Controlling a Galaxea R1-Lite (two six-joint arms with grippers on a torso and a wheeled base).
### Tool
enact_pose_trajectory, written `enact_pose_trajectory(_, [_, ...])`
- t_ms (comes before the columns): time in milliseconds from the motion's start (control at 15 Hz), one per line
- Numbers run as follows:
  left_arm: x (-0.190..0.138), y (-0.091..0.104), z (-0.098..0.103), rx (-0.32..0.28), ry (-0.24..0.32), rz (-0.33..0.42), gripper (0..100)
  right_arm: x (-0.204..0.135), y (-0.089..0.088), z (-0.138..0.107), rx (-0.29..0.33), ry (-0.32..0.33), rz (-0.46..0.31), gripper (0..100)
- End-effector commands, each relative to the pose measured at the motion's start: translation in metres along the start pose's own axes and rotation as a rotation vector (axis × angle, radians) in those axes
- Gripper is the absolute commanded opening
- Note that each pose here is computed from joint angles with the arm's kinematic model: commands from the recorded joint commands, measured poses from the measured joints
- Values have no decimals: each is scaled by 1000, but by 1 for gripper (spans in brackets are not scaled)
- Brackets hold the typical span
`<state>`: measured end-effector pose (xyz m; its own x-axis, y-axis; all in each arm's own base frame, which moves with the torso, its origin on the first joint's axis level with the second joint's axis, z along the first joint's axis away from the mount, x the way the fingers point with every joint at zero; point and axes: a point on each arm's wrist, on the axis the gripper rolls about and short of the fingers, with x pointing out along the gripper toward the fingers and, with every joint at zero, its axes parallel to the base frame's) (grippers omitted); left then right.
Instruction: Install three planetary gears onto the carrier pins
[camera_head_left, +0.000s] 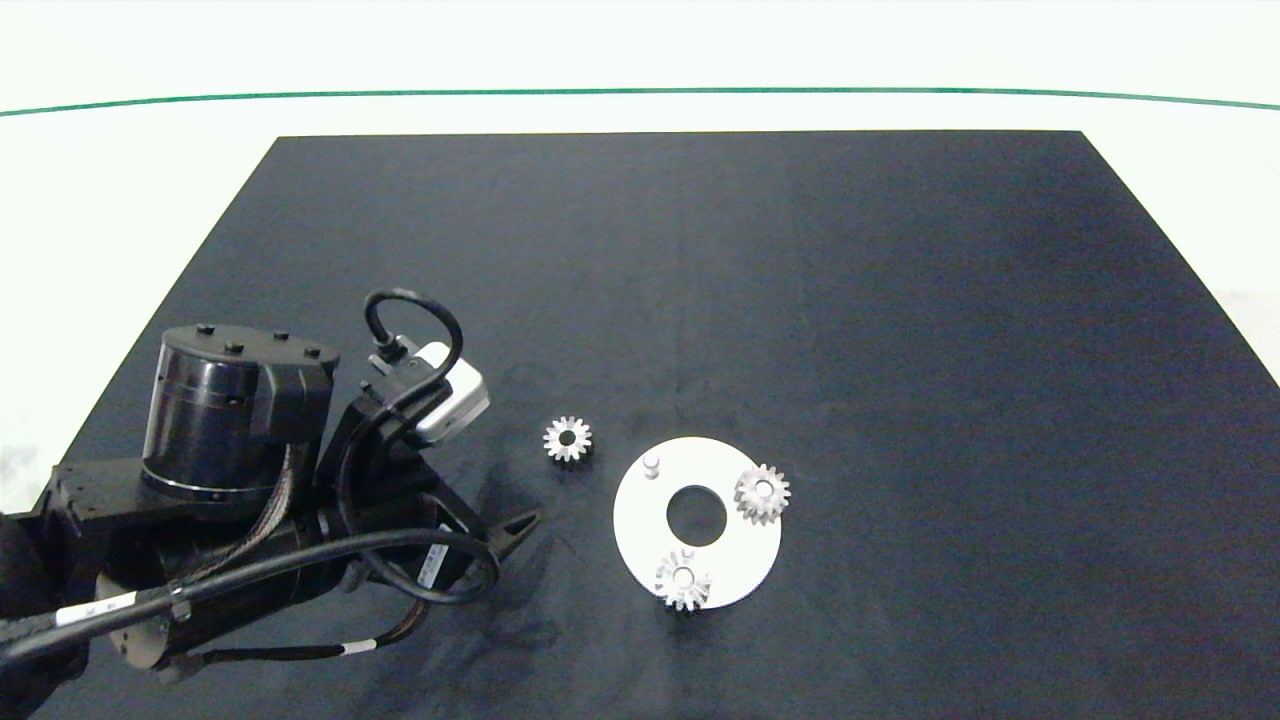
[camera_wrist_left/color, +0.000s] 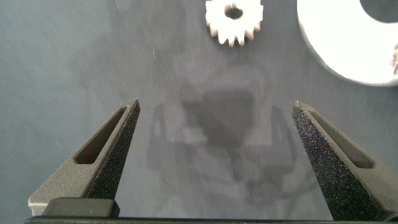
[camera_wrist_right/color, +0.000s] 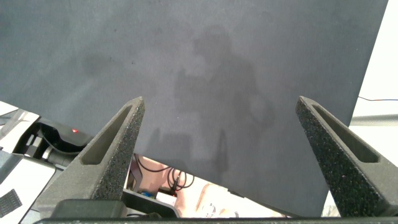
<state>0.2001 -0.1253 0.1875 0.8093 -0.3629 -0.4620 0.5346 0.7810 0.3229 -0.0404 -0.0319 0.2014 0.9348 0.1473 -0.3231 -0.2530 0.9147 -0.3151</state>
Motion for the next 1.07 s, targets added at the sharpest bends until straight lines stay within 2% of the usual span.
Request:
enact_pose_trajectory(67, [11,-3,13,10,-14,2,100,1,0,0,-4,5,4,100])
enact_pose_trajectory(200, [12,-6,17,14,-23,-8,100,2,1,-2,-8,12,6,100])
enact_pose_trajectory(533, [30,-15,21,34,2,-33,100,2,1,-3,-11,11,4,100])
enact_pose_trajectory(1067, [53,-19,27,58,22,-34,100,5,3,-8,-17,26,9,100])
